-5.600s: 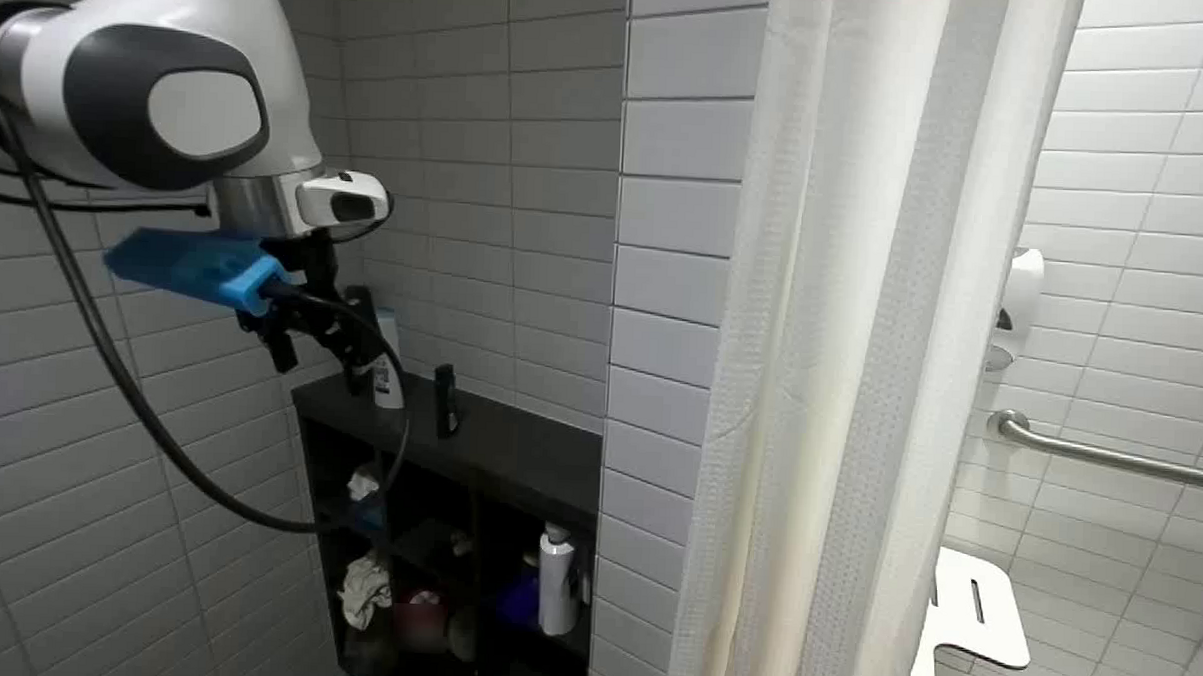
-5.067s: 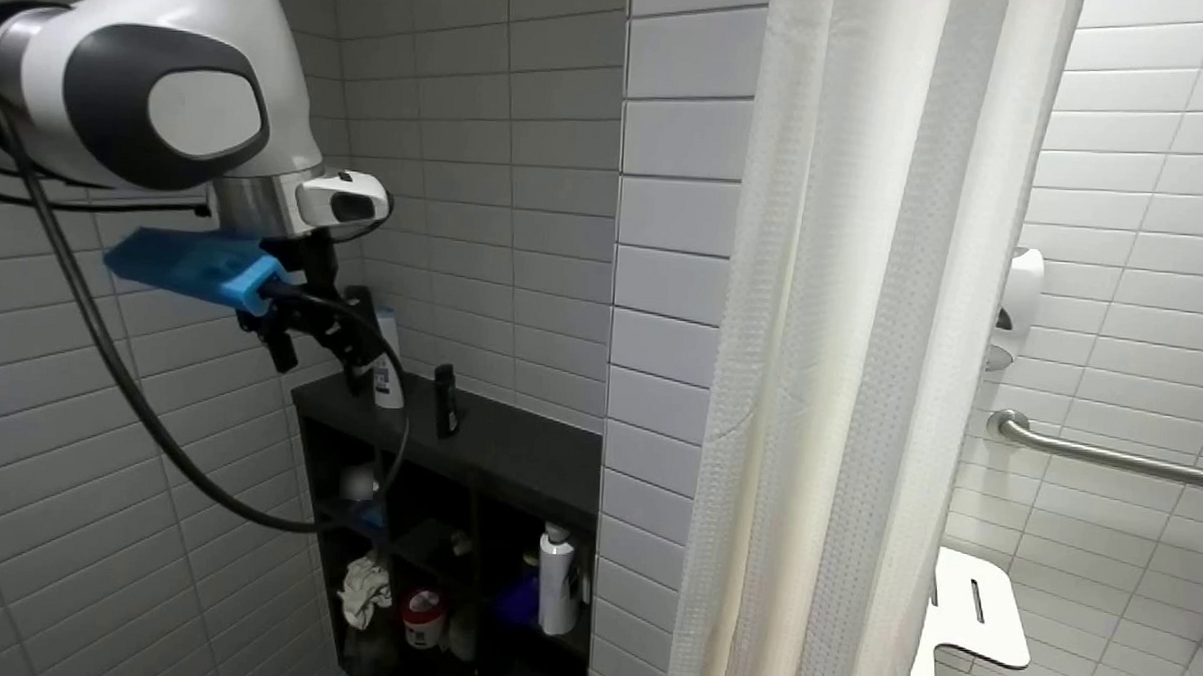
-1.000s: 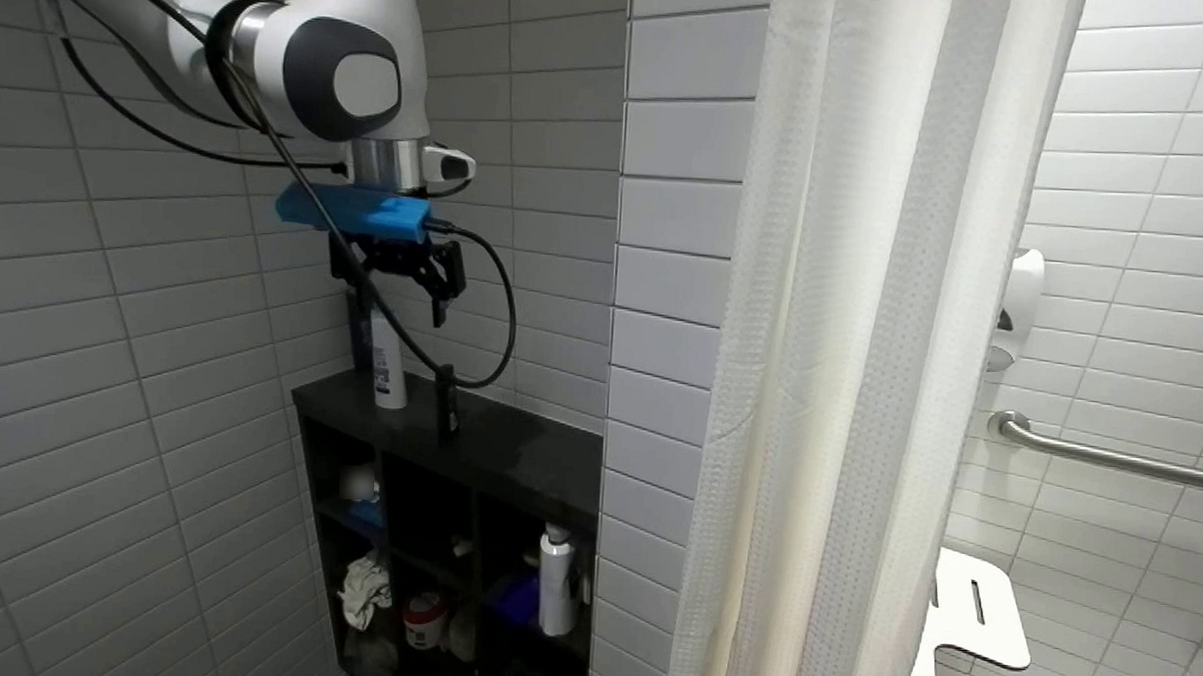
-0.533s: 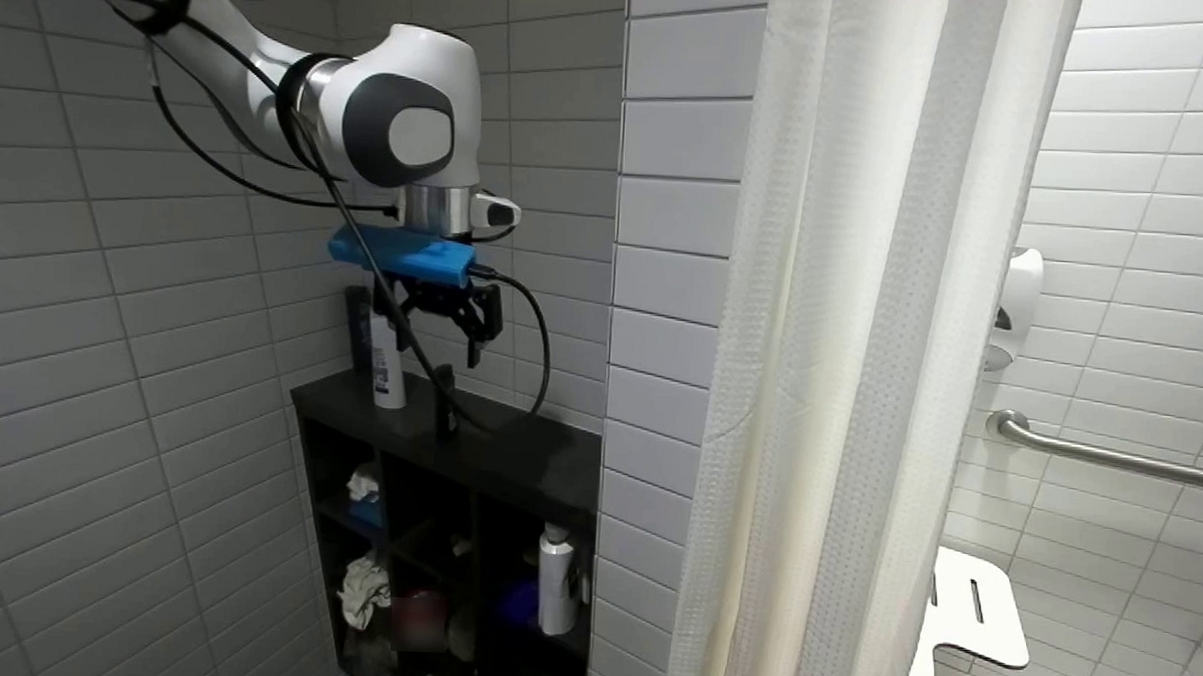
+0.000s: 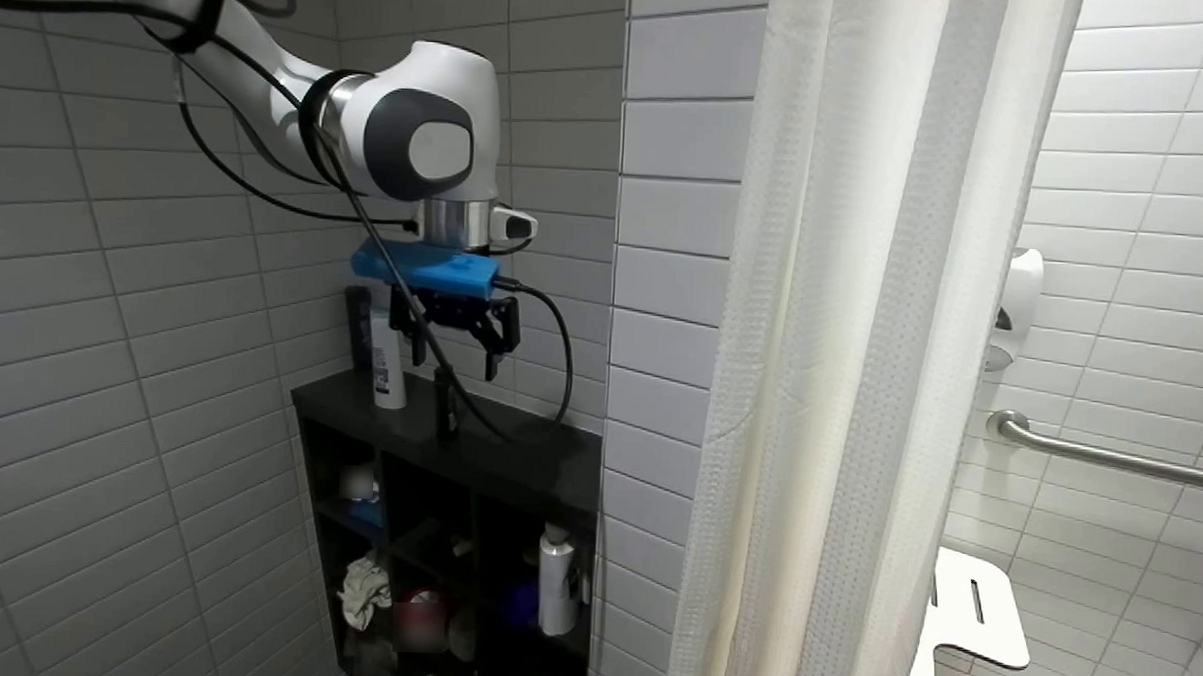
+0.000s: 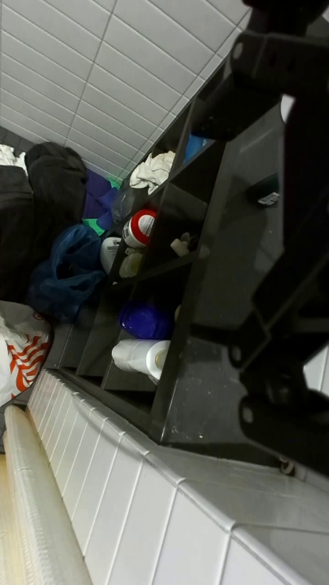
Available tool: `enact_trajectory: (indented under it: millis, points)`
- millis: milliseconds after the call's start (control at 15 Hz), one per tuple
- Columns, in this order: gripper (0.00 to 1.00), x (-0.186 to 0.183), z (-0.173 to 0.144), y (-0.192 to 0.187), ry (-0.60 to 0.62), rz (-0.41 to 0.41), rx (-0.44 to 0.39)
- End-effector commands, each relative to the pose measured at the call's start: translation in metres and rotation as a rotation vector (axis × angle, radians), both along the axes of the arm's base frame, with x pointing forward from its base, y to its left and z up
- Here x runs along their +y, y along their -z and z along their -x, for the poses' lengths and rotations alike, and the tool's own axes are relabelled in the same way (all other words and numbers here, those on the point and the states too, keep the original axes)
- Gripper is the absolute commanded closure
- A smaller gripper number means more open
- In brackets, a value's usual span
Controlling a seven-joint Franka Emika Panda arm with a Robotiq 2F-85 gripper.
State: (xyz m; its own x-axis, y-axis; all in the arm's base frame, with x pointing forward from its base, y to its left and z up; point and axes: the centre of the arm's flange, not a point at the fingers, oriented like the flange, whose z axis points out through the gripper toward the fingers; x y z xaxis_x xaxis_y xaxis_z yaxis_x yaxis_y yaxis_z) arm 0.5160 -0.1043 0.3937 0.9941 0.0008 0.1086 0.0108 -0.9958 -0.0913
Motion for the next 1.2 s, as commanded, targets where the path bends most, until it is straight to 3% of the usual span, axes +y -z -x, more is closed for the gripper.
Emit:
enact_trajectory:
  millis: [0,200,667,1133]
  points:
    - [0.00,0.000,0.000,0.000,-0.001,0.000,0.000]
    - [0.00,0.000,0.000,0.000,-0.002,0.000,0.000]
    - [0.00,0.018,-0.053,-0.010,-0.058,0.023,-0.080]
    - [0.00,0.032,-0.097,-0.012,-0.123,0.021,-0.086]
